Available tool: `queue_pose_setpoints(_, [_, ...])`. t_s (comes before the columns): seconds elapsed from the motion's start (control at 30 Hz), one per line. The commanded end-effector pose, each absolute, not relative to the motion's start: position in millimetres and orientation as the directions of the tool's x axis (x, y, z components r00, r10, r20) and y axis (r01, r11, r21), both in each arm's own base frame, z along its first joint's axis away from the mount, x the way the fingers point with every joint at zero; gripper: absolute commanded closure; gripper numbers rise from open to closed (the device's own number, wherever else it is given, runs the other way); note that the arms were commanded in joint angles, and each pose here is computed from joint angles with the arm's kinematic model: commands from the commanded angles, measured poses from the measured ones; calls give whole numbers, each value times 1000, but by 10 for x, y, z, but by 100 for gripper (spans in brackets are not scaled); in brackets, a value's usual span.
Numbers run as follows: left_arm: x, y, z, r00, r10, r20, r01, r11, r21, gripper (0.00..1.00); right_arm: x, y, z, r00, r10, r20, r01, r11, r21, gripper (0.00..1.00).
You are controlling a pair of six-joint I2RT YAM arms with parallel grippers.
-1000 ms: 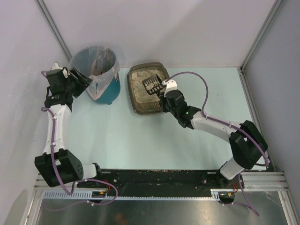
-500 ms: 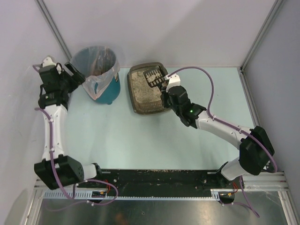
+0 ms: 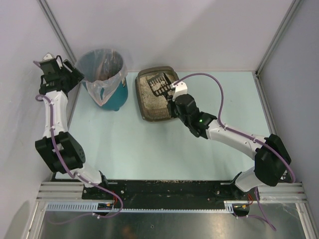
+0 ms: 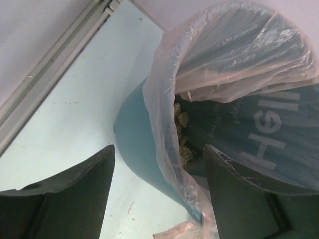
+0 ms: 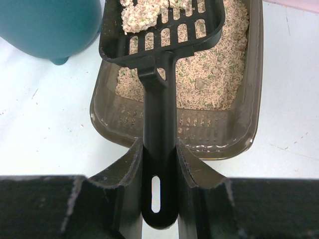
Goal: Clean the litter box
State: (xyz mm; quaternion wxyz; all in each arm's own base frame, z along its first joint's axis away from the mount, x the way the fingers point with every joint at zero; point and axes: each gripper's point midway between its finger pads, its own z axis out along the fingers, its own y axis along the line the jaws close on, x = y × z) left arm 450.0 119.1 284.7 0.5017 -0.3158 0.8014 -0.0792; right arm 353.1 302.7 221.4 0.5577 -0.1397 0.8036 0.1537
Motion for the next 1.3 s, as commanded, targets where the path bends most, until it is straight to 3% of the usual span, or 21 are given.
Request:
queue_pose_setpoints(0.0, [4655,1160,3052,-268,-606,-749,-378,781,-497,28,3617,3057,2569,-265,-2,-964,-386,917,104,100])
queue_pose_setpoints(0.13, [4661,1135,3046,-260,-639,-724,-384,756,-530,41,3607,3037,2544,-277,0,-961,-373,921,107,100])
queue_pose_setpoints(0.33, [4686,980,3071,-266,-712,-649,-353,699,-622,76,3601,3069,2464,-287,-24,-958,-383,919,91,100])
queue_pose_setpoints(0.4, [4678,943,3150,-252,-730,-635,-344,681,-646,81,3600,3077,2474,-283,-24,-959,-385,918,90,100])
queue_pose_setpoints(0.53, [4665,844,3273,-248,-764,-596,-315,645,-696,100,3614,3088,2453,-282,-26,-959,-384,919,88,100])
queue_pose_setpoints(1.27, [4350,287,3801,-235,-882,-408,-223,457,-861,100,3675,3103,2572,-219,-47,-975,-401,915,46,100])
